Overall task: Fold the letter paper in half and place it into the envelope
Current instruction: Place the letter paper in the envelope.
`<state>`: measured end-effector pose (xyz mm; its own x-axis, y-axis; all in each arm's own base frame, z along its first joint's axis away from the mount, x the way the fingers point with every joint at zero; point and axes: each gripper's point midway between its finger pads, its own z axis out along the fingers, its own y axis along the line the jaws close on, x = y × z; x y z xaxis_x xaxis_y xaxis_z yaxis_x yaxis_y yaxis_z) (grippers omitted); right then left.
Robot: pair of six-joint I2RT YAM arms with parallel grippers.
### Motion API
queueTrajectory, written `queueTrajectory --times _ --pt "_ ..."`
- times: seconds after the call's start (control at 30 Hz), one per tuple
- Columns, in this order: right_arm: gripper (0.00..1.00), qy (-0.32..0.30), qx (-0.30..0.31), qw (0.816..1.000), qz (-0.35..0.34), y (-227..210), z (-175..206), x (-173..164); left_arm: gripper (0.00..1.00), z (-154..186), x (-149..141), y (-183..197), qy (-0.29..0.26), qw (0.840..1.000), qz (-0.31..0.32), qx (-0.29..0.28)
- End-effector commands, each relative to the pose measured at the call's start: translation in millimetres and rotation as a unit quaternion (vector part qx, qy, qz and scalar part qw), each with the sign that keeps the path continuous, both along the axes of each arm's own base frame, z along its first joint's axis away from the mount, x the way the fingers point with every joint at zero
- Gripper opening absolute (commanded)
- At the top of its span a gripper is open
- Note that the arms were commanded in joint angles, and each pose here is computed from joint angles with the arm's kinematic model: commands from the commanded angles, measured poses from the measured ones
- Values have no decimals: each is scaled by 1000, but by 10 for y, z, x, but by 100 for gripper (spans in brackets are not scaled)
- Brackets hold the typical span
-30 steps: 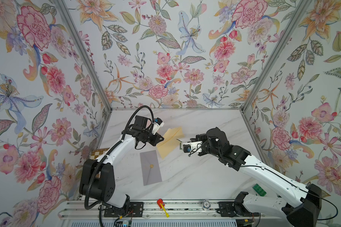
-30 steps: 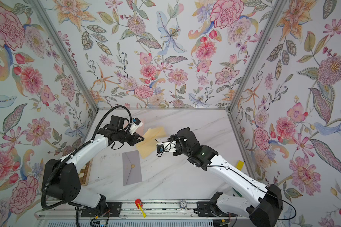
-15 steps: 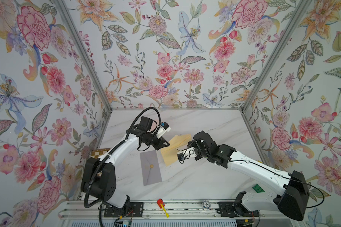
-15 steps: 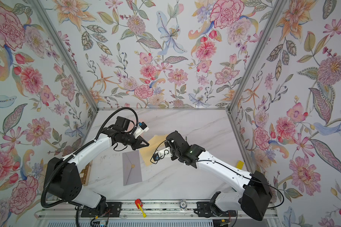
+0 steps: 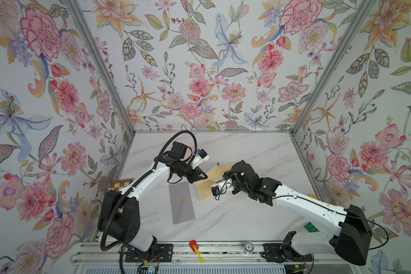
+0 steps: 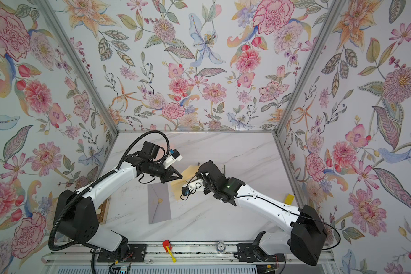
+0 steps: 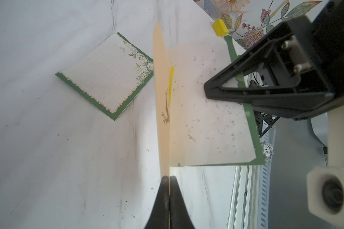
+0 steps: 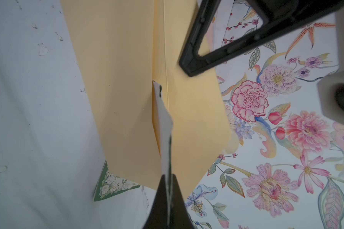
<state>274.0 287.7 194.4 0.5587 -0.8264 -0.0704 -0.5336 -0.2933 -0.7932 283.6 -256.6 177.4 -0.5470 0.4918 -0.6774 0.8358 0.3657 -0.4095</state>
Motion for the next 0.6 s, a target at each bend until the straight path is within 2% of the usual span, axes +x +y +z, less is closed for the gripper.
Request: queueTrajectory --times 0.0,0.27,0.57 --pt "0 -8 17 1000 17 124 14 -36 0 -55 -32 -64 4 1000 -9 -8" --pt "0 -22 36 999 32 275 -32 -84 0 -72 -66 -100 19 1000 -5 -12" --pt "0 -15 52 998 28 220 -91 -104 0 -80 -121 -111 23 999 -16 -16"
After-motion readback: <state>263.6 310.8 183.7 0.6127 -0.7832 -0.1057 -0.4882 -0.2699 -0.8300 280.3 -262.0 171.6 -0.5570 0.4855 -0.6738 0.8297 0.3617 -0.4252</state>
